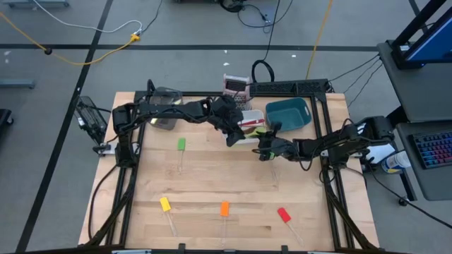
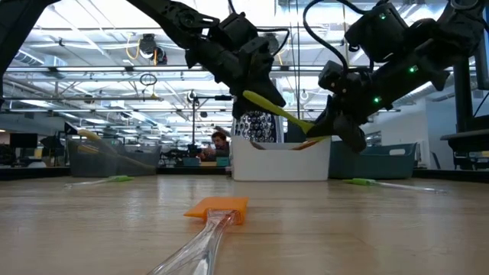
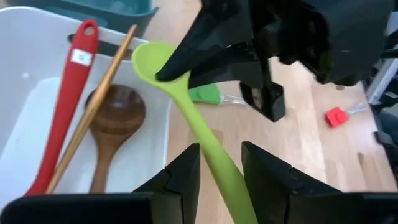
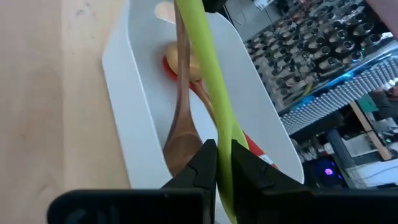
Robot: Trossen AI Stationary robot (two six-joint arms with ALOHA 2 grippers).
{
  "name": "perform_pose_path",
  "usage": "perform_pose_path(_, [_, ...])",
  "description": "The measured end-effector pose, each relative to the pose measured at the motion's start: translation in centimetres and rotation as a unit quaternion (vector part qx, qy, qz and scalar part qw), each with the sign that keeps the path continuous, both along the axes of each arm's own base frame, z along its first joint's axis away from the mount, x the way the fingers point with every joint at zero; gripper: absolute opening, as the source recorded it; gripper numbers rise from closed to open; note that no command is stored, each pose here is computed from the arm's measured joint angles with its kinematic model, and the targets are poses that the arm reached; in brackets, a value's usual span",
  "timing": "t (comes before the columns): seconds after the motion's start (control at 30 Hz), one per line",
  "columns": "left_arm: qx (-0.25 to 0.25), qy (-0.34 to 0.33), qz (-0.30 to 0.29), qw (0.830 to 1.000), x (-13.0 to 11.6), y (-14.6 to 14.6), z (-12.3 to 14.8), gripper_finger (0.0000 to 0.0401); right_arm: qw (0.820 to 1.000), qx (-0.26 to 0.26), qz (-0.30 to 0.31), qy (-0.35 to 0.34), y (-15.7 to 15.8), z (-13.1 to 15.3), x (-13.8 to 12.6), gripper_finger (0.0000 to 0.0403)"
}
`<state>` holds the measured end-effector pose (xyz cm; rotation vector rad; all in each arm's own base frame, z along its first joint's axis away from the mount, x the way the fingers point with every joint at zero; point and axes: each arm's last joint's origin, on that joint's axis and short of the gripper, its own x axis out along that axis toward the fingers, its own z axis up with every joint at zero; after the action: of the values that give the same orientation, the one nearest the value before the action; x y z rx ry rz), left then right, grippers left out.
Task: Pick & Place Kitchen Items
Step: Put the green spoon into the white bin
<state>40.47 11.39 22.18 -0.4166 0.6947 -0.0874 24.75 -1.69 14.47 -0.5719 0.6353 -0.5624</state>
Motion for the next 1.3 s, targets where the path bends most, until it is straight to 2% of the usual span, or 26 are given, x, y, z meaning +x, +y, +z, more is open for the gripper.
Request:
perform_pose_path(0.13, [0.019,0.012,0.023,0.999,-0.1,0.1,-0.1,0.012,1.0,-0.008,-0.001,0.004,0.0,0.0,0.0,0.0015])
perform_pose_path(0.4, [0.037,0.013,0.011,0.999,0.0,-0.3,-0.2,0.012,1.0,-0.002,-0.005,-0.002,0.0,0.0,0.0,0.0015])
perform_pose_path(0.67, [0.106,0.052,0.013,0.993,-0.2,-0.8,-0.7,0.012,1.0,-0.002,-0.005,-0.011,0.0,0.1,0.0,0.0015])
perform_pose_path(0.87, [0.098,0.072,0.032,0.992,-0.5,-0.8,-1.0,0.012,0.999,0.014,-0.013,-0.047,0.0,0.5,0.2,0.0015])
perform_pose_path(1.0, [0.104,0.091,0.041,0.99,-0.7,-0.8,-1.2,0.012,0.998,0.034,0.01,-0.047,0.1,0.4,0.3,0.0015])
perform_pose_path(1.3, [0.105,0.091,0.046,0.989,-0.6,-0.8,-1.3,0.012,0.999,0.035,0.011,-0.038,-0.1,0.3,0.2,0.0015])
